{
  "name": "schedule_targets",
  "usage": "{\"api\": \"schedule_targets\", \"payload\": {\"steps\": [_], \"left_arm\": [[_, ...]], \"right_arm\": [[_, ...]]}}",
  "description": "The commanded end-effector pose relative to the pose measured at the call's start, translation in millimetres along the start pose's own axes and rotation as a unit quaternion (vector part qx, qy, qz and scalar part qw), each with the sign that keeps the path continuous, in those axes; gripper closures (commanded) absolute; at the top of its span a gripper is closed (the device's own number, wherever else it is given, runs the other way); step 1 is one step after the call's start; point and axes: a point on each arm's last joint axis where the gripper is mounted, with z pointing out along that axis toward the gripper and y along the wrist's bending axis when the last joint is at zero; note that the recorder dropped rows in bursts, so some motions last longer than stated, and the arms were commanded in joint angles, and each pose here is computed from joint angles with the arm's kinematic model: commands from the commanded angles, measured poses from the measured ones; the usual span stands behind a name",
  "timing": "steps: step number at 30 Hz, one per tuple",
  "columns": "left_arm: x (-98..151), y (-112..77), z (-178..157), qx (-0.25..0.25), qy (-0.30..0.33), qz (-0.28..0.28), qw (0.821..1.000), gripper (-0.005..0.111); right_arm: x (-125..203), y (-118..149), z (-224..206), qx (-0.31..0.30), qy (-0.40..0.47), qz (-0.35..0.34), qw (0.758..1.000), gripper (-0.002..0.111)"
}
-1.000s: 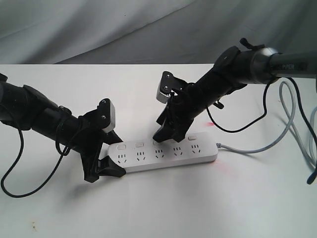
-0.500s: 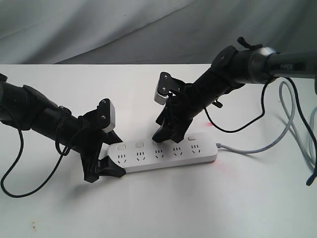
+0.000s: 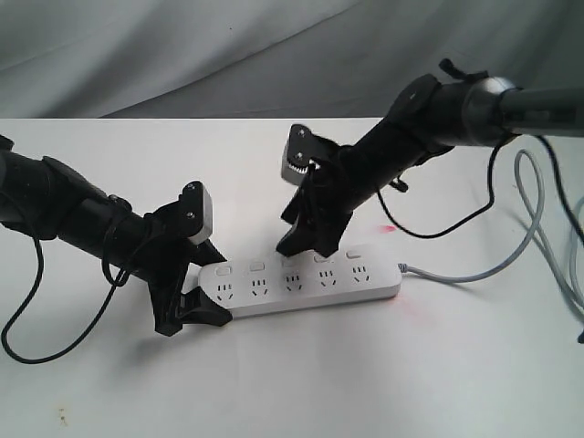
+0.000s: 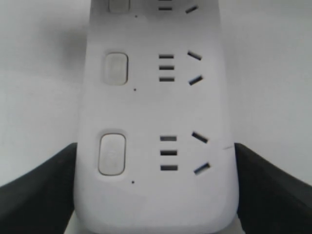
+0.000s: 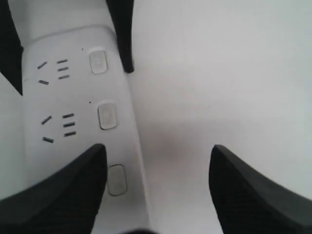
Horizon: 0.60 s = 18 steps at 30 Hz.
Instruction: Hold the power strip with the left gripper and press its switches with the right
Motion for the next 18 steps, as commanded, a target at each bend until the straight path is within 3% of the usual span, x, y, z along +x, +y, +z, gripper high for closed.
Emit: {"api": "schedule_targets", "payload": {"steps": [1,5,18], "left_arm": [[-3.1,0.1,-0.1,-0.001,-0.004,0.005,1.000,0.107],[-3.1,0.1,-0.1,-0.001,-0.004,0.005,1.000,0.107],[-3.1,0.1,-0.1,-0.001,-0.004,0.005,1.000,0.107]], "right_arm": [[-12.6,-6.8,-59.6,0.050,-0.036,-0.024,0.998,0.051],[1.1,-11.7,-80.5,0.030,-0.067,-0.014,0.997,0.051],[37.2,-20.9,-29.9,-0.014,-0.045,0.019,0.999,0.051]]}}
